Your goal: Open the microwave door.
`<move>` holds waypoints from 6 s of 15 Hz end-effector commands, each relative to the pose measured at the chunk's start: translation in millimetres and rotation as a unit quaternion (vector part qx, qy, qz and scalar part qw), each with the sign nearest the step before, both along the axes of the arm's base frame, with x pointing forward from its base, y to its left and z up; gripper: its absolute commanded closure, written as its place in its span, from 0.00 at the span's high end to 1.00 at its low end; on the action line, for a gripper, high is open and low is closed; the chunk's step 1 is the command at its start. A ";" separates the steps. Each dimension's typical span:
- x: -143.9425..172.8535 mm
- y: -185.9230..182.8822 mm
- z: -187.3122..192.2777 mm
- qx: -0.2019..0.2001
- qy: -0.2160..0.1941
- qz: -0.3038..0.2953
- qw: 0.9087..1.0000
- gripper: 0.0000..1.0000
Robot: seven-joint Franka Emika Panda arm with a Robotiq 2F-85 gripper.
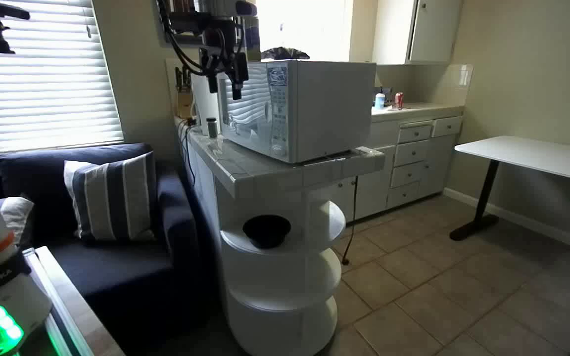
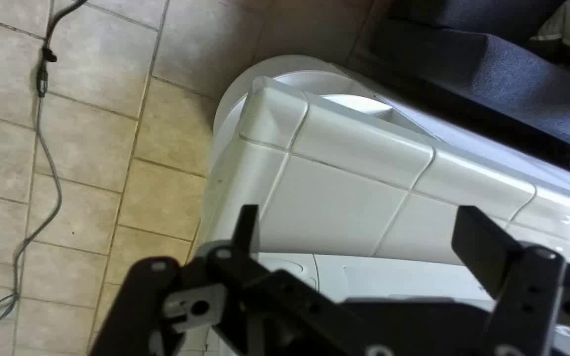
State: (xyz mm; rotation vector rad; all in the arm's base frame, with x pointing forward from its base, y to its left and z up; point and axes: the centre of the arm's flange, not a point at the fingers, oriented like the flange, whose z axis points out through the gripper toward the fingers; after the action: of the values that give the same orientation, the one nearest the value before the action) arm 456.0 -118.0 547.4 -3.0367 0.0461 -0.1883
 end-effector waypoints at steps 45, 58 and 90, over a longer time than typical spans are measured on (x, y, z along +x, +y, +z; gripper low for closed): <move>41.9 -102.8 -209.4 0.398 -0.110 -0.100 0.905 0.00; 70.4 -98.2 -239.8 0.410 -0.138 -0.235 0.870 0.00; 92.3 -105.5 -262.1 0.403 -0.223 -0.370 0.807 0.00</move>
State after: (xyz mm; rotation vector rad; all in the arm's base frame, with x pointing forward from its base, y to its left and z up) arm 526.3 -206.8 297.1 -1.9229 0.8735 -0.5803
